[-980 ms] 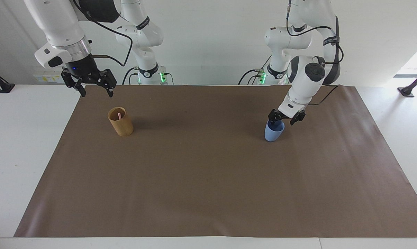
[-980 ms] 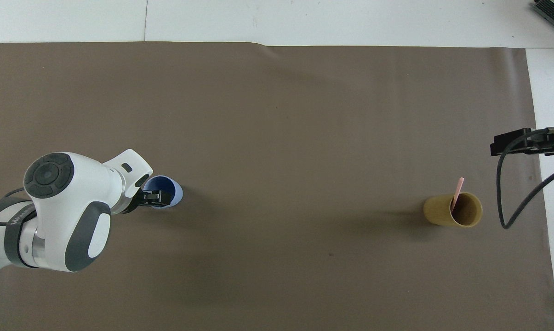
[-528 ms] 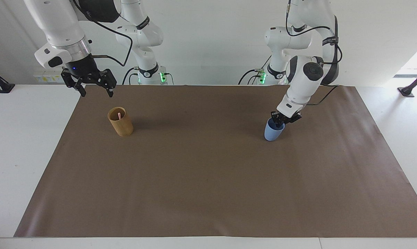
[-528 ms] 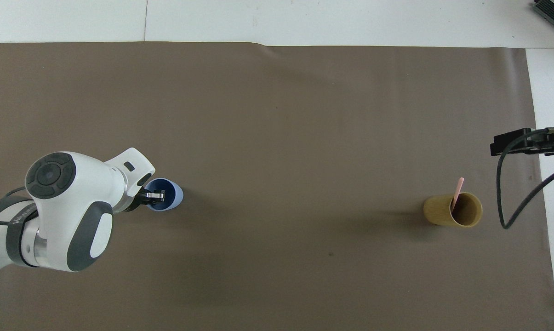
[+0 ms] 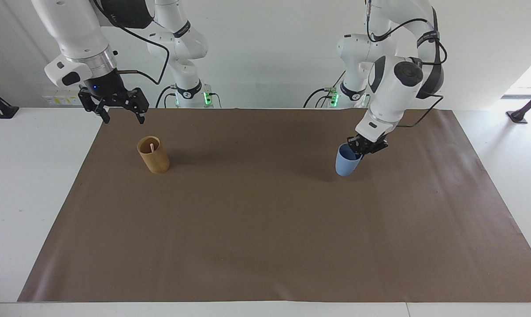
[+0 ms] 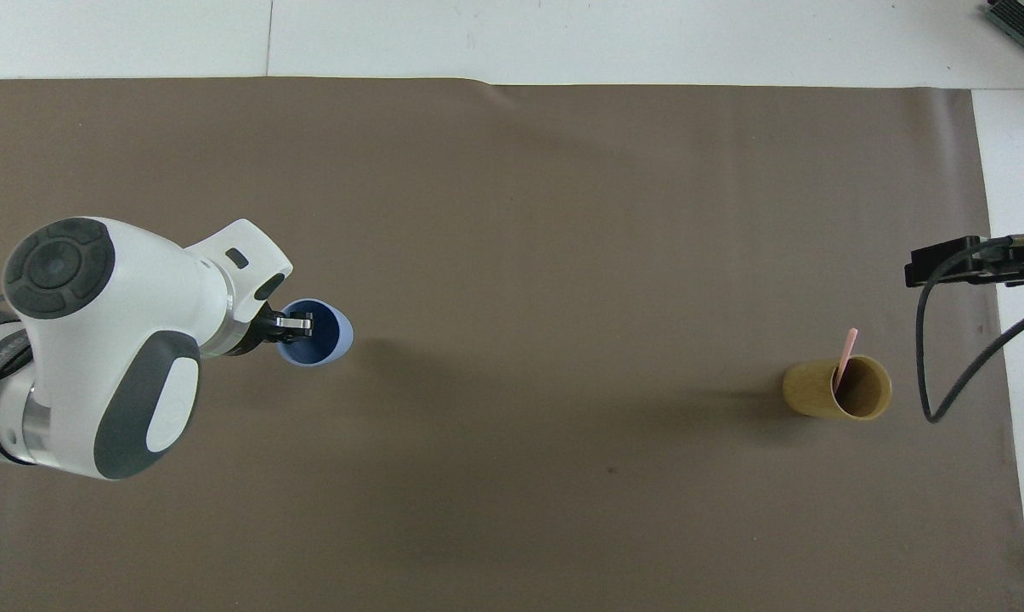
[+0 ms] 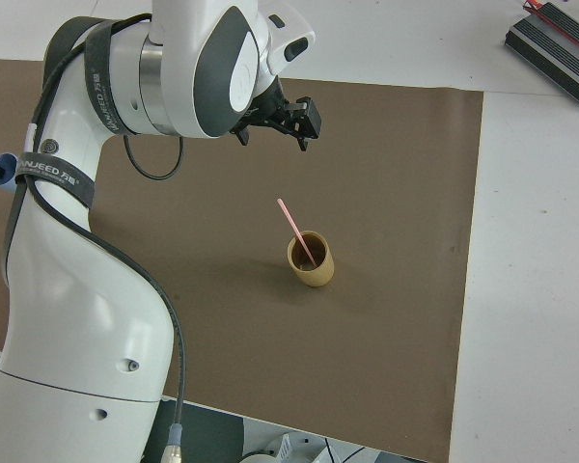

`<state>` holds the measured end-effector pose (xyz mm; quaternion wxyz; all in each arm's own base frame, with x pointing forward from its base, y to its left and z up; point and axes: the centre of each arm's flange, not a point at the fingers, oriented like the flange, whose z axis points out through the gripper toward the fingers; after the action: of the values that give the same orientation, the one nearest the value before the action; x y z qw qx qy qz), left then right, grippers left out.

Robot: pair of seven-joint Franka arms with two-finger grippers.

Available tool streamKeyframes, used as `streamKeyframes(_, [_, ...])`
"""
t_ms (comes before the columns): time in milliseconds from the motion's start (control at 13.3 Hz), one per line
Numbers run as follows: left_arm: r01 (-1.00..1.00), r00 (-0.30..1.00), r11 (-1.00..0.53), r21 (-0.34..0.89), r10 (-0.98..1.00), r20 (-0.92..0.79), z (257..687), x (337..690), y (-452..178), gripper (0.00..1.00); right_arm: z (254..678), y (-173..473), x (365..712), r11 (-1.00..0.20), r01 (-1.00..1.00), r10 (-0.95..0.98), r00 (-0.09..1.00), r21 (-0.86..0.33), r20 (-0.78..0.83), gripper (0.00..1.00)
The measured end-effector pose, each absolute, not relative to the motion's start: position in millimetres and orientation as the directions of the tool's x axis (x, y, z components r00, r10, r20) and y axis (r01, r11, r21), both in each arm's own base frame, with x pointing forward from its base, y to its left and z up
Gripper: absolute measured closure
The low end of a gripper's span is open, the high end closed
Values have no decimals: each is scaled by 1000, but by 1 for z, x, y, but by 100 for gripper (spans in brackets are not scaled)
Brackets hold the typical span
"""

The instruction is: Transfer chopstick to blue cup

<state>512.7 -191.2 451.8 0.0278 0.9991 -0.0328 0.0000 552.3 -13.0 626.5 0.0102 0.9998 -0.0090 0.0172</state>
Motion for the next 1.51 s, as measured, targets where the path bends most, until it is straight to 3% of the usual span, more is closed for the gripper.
streamKeyframes(302, [-63, 998, -996, 61, -64, -16, 441, 487, -320, 96, 626, -13, 558, -1000, -19, -17, 996, 20, 84, 0])
streamKeyframes(528, [-87, 995, -995, 48, -90, -50, 409, 479, -368, 96, 620, -13, 559, -999, -40, -38, 996, 18, 81, 0])
streamKeyframes(1056, [-105, 993, -993, 52, -107, -46, 400, 471, -387, 96, 575, -12, 557, -990, -142, -142, 989, 14, 43, 0])
streamKeyframes(1508, [-103, 994, -992, 66, -105, -22, 387, 469, -401, 96, 520, -4, 550, -999, 28, 28, 999, 30, -17, 0])
